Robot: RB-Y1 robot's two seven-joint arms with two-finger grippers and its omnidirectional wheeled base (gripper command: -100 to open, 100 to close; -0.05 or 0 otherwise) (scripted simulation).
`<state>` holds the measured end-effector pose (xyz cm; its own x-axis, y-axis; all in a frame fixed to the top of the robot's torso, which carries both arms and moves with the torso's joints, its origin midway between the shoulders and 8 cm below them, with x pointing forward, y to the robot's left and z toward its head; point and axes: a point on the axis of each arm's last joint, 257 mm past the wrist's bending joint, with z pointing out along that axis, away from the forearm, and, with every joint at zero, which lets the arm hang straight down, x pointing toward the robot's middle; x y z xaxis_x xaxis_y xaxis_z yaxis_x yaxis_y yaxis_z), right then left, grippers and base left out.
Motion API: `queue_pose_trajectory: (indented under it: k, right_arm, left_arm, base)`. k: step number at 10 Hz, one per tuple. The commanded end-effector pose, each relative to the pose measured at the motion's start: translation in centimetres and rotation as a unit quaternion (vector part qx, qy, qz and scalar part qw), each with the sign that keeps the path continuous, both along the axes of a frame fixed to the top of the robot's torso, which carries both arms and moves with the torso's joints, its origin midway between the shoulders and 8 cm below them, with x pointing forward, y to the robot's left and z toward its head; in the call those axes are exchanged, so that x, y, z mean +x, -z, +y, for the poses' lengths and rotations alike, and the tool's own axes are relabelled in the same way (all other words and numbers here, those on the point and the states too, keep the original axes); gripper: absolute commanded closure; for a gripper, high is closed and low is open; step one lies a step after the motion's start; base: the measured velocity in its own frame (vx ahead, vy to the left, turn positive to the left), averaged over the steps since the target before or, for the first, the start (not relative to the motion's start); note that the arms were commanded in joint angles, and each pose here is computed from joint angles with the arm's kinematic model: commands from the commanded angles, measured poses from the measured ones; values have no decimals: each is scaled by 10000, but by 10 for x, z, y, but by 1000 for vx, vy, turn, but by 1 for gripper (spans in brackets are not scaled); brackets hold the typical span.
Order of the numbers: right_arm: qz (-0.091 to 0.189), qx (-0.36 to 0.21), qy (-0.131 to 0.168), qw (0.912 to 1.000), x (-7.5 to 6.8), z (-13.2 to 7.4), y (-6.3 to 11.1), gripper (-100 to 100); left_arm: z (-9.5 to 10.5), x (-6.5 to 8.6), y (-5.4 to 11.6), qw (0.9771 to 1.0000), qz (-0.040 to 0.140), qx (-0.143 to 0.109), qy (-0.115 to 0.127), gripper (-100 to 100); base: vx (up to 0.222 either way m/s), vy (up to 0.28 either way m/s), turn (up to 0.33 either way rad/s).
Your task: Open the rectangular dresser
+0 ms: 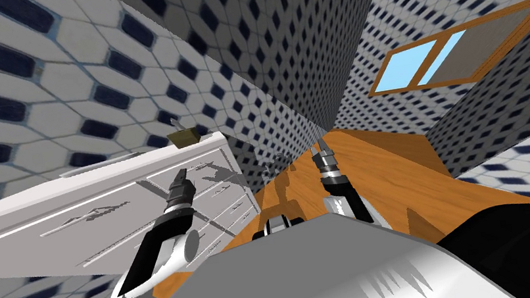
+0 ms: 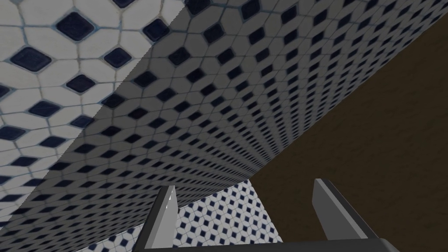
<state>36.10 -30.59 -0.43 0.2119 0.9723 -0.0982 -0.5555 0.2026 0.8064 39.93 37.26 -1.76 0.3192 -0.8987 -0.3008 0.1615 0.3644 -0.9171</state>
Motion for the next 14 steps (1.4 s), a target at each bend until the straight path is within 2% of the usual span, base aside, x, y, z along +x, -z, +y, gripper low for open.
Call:
queue_pose_trajectory:
  k: [1, 3, 4, 6, 7, 11, 12, 14]
  right_arm:
    - [1, -1, 1, 10000, 0, 0, 0, 0]
    - [1, -1, 1, 10000, 0, 0, 0, 0]
    - [1, -1, 1, 10000, 0, 0, 0, 0]
    - [-1, 1, -1, 10000, 0, 0, 0, 0]
    - [-1, 1, -1, 10000, 0, 0, 0, 0]
    - [-1, 1, -1, 10000, 0, 0, 0, 0]
    - [-1, 1, -1, 10000, 0, 0, 0, 0]
    - [-1, 0, 0, 10000, 0, 0, 0, 0]
  left_arm:
    - [-1, -7, -10, 10000, 0, 8, -12, -100]
    - [-2, -8, -12, 10000, -7, 10, -13, -100]
    - [-1, -4, -6, 10000, 0, 4, -7, 100]
    - [0, 0, 0, 10000, 0, 0, 0, 100]
    - [-3, 0, -10, 9999, -118, 29, 23, 100]
    - [-7, -14, -14, 10000, 56, 10, 20, 100]
    - [-6, -12, -15, 10000, -1, 18, 25, 100]
    - [-7, -15, -14, 10000, 36, 9, 32, 100]
  base:
    - [100, 11, -9]
    - [84, 29, -4]
    - [-50, -6, 13]
    - [-98, -19, 3]
    - [-67, -22, -20]
    - [-93, -82, 20]
    - [-47, -36, 10]
    - [-116, -44, 9]
